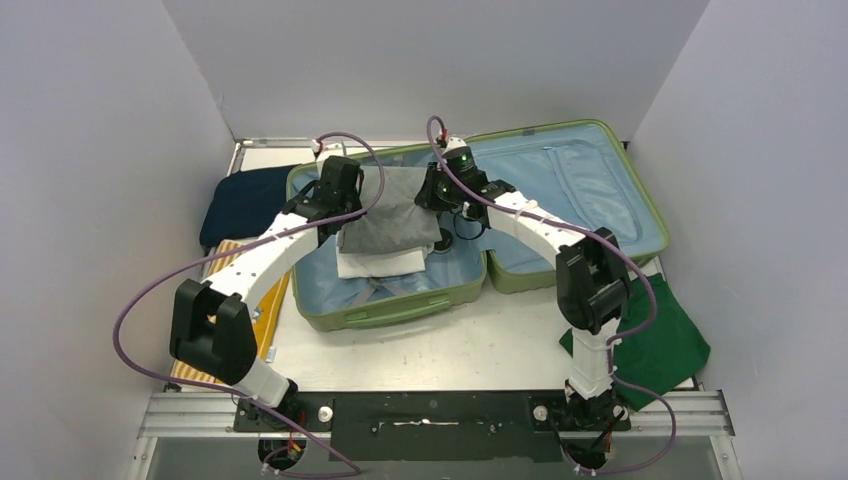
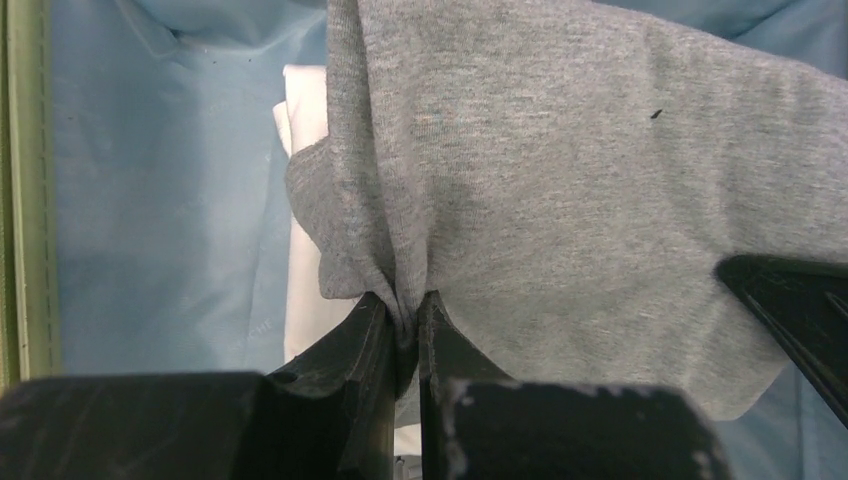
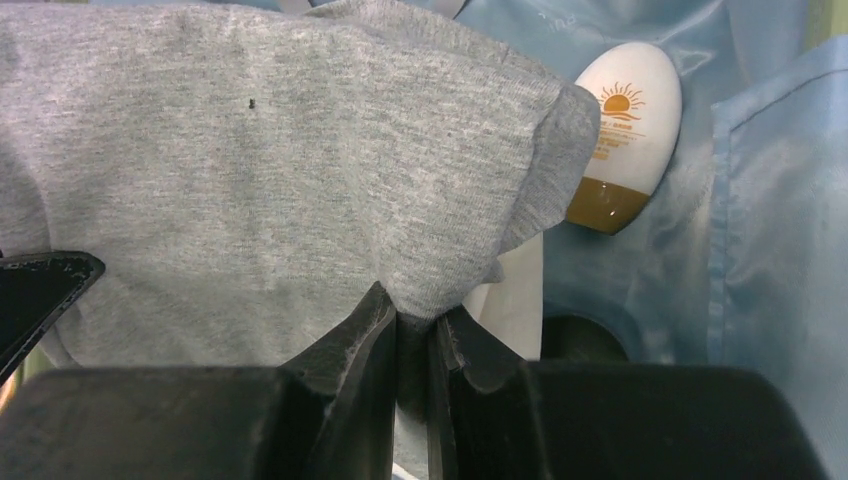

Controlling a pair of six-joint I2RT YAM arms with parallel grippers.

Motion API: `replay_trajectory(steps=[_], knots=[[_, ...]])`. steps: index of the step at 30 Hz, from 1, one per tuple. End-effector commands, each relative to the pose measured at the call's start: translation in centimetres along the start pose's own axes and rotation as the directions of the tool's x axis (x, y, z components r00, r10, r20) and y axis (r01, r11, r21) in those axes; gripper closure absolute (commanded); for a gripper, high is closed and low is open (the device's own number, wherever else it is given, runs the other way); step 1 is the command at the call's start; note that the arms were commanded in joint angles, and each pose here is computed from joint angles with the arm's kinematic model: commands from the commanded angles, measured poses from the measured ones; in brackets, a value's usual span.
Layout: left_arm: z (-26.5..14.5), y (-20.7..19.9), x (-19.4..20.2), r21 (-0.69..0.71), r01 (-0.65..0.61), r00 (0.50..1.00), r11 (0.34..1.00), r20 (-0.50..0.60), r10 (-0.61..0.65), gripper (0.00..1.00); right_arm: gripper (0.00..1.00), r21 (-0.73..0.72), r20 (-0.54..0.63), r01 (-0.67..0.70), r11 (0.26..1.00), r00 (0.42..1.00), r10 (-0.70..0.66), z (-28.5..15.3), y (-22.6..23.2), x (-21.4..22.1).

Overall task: Pack the luggage
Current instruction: Place the clothes in the luggage.

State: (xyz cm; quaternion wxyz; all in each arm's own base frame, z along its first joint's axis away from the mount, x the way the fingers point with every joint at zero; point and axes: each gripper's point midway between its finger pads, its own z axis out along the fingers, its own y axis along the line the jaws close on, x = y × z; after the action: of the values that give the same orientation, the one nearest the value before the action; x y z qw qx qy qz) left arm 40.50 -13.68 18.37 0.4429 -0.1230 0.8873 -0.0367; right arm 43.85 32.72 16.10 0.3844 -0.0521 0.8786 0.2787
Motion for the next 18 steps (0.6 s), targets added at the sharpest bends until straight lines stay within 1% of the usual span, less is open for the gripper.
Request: replay_trajectory(steps=[1,6,11,12,13,14,15,16,17,18], knots=[[2.1,0.5,-0.4,-0.012,0.054,0.998,0.998,0.027,-0.054,1.00,1.00,-0.032,0.064,0.024,0.999,0.998,-0.022,1.1,0.5,-2.8],[3.6,2.1,2.3,-0.072,0.056,0.998,0.996,-0.031,-0.058,1.00,1.00,-0.014,0.033,0.020,1.000,0.999,-0.019,2.3,-0.4,-1.8],[4.2,2.8,3.2,-0.105,0.044,0.997,0.994,-0.066,-0.051,1.00,1.00,0.022,0.000,0.020,1.000,1.000,-0.020,2.8,-1.3,-1.0],[4.2,2.8,3.1,-0.108,0.041,0.996,0.993,-0.070,-0.049,1.00,0.89,0.031,-0.001,0.025,0.999,1.000,-0.025,2.7,-1.4,-1.1],[4.1,2.8,3.1,-0.111,0.037,0.996,0.993,-0.074,-0.045,0.95,0.76,0.039,0.003,0.029,0.999,1.000,-0.029,2.5,-1.5,-1.3],[4.0,2.9,2.9,-0.116,0.034,0.996,0.993,-0.072,-0.043,0.85,0.61,0.048,0.010,0.031,0.998,0.999,-0.031,2.2,-1.5,-1.7],[3.8,3.0,2.7,-0.117,0.034,0.997,0.993,-0.070,-0.043,0.73,0.51,0.056,0.018,0.034,0.998,0.999,-0.035,1.9,-1.4,-2.1],[3.5,2.9,2.3,-0.112,0.036,0.997,0.993,-0.063,-0.043,0.58,0.44,0.064,0.034,0.037,0.997,0.999,-0.039,1.5,-1.3,-2.8],[3.2,2.8,1.8,-0.109,0.038,0.998,0.993,-0.053,-0.044,0.47,0.38,0.075,0.045,0.040,0.996,0.998,-0.043,1.1,-1.2,-3.3],[2.8,2.9,1.4,-0.112,0.038,0.998,0.993,-0.047,-0.044,0.39,0.34,0.083,0.050,0.042,0.996,0.998,-0.046,0.7,-1.2,-3.8]])
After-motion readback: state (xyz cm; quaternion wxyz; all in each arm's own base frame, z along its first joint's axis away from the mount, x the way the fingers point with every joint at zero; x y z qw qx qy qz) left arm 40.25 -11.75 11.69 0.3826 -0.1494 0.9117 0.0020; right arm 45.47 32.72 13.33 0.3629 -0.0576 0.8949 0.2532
